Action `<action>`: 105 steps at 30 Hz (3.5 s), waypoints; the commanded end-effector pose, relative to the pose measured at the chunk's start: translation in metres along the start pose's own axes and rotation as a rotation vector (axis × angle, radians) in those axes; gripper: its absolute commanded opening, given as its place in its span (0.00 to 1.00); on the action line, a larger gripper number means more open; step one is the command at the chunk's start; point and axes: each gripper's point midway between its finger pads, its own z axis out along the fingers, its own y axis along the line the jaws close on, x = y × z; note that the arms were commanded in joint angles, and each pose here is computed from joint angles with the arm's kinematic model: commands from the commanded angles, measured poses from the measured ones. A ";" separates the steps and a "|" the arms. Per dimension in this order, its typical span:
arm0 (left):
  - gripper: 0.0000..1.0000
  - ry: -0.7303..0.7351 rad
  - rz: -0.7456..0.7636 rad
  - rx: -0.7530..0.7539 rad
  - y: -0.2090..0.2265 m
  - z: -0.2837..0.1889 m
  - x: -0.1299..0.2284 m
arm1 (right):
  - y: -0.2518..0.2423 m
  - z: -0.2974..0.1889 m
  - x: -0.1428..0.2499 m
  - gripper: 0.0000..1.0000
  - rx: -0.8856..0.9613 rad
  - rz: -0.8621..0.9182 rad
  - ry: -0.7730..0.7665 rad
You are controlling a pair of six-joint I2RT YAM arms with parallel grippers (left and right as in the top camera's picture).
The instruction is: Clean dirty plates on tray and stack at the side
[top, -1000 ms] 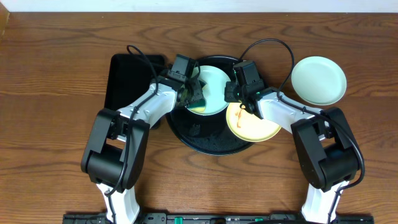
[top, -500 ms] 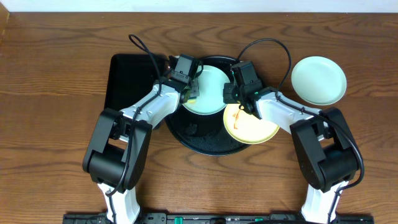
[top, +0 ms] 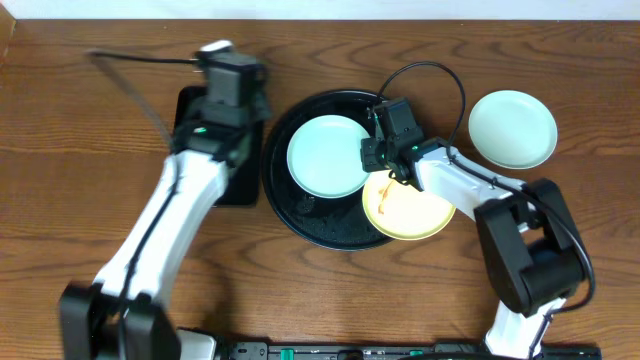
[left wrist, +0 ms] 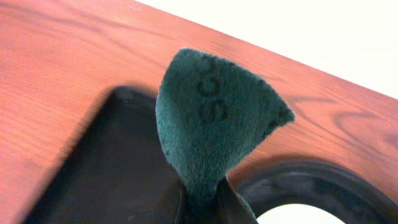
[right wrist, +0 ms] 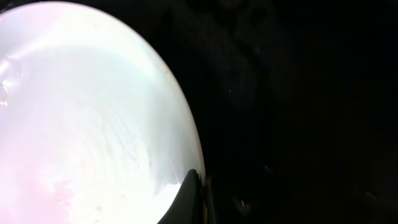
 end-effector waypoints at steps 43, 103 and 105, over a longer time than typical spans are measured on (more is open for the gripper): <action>0.08 0.254 -0.064 -0.189 0.084 -0.028 0.044 | 0.043 -0.231 -0.127 0.01 0.578 -0.448 -0.505; 0.08 0.542 0.109 0.334 -0.099 0.100 0.201 | 0.014 0.034 -0.002 0.01 0.087 0.209 0.113; 0.08 0.555 0.210 0.344 -0.094 0.098 0.207 | 0.013 0.034 -0.003 0.01 0.088 0.211 0.112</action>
